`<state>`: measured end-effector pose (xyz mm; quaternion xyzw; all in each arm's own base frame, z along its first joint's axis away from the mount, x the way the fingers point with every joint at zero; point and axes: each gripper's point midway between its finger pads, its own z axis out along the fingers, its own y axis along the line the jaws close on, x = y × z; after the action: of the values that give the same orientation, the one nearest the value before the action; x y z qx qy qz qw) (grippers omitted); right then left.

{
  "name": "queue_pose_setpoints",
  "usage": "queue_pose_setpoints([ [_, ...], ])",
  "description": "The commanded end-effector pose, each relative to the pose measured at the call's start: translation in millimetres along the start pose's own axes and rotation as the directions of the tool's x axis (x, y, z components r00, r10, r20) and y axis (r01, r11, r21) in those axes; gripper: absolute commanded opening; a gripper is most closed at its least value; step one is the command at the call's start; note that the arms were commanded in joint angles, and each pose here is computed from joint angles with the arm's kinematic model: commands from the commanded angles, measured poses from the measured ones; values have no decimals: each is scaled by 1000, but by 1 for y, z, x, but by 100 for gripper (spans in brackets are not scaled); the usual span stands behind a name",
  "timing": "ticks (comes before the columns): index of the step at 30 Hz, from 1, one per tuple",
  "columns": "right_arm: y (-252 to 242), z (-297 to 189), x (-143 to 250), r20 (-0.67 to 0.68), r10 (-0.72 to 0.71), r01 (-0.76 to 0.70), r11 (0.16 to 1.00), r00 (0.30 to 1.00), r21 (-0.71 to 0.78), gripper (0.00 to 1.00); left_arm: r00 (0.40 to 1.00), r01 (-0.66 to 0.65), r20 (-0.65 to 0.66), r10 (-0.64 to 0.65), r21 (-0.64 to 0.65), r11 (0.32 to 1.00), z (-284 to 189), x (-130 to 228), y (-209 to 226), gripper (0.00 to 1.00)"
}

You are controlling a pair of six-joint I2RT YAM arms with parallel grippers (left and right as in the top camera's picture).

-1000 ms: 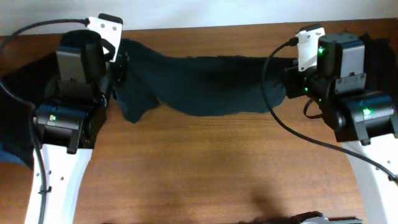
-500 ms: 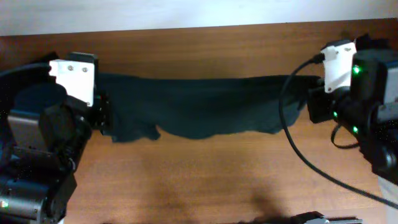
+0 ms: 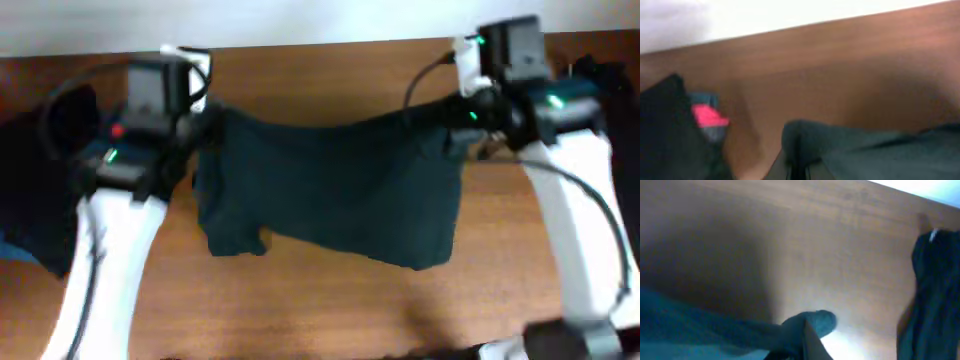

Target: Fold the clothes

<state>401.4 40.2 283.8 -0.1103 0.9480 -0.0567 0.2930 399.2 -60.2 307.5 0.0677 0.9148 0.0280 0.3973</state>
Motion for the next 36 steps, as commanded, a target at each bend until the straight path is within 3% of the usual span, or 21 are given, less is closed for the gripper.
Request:
queue_pose_setpoints([
  [1,-14,63,-18,-19,14,-13,997,1000,73,19,1000,8,-12,-10,-130,992,76,-10,13,1],
  [2,-17,84,-23,-17,28,-26,997,999,77,61,1000,10,-5,-11,-144,989,93,-12,13,13],
  [3,-18,99,-22,-31,36,-34,996,999,77,88,1000,12,-10,-14,-148,989,121,-10,11,66],
  [5,-17,109,-15,-65,32,-28,997,997,73,99,999,5,-43,-11,-154,988,140,-1,11,97],
  [8,-17,107,-8,-94,30,-22,997,995,77,99,995,-3,-95,-12,-162,987,151,13,15,99],
  [15,-14,72,30,-219,104,-90,993,970,73,99,990,-17,-142,-20,-253,967,121,22,40,99],
  [17,-8,64,49,-297,94,-84,995,950,45,99,975,-44,-222,-7,-226,973,111,41,36,99],
  [20,7,55,76,-410,75,-94,995,909,-27,99,919,-41,-394,8,-75,996,100,84,12,99],
  [24,32,47,91,-479,62,-151,977,876,-150,99,852,-20,-522,26,17,1000,92,123,-5,99],
  [29,47,60,111,-531,52,-185,962,846,-202,99,801,-31,-597,37,20,999,104,167,-7,98],
  [36,75,101,182,-654,25,-243,939,756,-245,100,762,-18,-646,44,47,999,118,212,-15,98],
])
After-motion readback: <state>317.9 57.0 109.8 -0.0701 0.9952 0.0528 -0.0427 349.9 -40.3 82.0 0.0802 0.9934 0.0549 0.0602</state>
